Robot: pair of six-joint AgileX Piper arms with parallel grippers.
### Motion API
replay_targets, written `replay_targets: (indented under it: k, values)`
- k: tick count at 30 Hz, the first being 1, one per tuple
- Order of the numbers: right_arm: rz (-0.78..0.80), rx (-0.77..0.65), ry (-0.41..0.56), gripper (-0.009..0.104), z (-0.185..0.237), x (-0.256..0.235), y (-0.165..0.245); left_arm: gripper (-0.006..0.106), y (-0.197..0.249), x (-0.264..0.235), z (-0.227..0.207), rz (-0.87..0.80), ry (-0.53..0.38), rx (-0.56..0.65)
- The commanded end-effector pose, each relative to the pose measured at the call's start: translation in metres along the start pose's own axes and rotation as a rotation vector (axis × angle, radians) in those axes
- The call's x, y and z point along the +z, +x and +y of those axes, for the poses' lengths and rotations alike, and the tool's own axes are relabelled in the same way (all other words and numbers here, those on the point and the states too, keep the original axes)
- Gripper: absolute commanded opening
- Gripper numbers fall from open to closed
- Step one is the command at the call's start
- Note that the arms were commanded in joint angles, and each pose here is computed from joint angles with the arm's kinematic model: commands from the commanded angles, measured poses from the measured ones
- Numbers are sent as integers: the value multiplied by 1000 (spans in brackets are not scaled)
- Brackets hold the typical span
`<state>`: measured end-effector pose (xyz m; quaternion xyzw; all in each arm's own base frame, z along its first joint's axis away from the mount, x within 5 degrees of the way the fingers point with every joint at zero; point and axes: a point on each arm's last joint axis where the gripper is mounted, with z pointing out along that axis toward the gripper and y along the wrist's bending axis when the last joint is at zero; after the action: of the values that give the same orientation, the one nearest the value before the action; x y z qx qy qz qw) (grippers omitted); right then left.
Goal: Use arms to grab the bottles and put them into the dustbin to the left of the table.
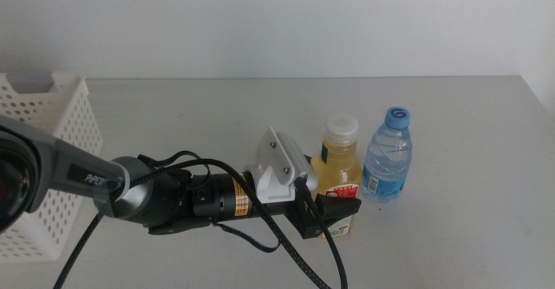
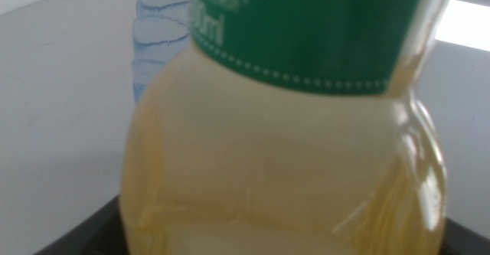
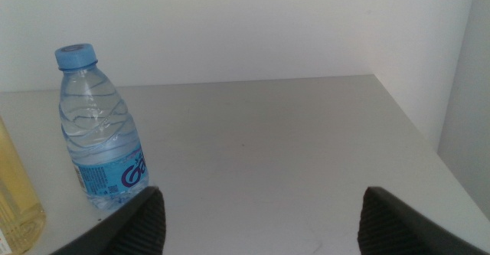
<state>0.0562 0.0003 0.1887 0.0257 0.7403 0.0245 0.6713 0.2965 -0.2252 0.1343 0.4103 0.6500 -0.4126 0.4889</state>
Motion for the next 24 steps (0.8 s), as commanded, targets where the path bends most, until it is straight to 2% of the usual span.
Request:
replay_targets:
  k: [1,4,7,13,14,16,19,24]
  values:
    - [-114,-12,3,64,0,-3,-12,93,-32,-1,-1,-139,-1,27]
    - [-114,-12,3,64,0,-3,-12,86,-33,-1,-1,-145,-6,31]
    - [-114,-12,3,64,0,-3,-12,72,-34,0,-2,-148,0,28]
    - [-114,-12,3,64,0,-3,-12,30,-35,1,-1,-138,-4,25]
    - [-114,-12,3,64,0,-3,-12,17,-37,0,-1,-138,-5,11]
    - [-114,-12,3,64,0,-3,-12,9,-44,-2,-2,-142,-11,4]
    - [-114,-12,3,64,0,-3,-12,4,-59,-8,-5,-100,-52,17]
    - [-114,-12,3,64,0,-3,-12,5,-99,-32,-10,-30,-207,60]
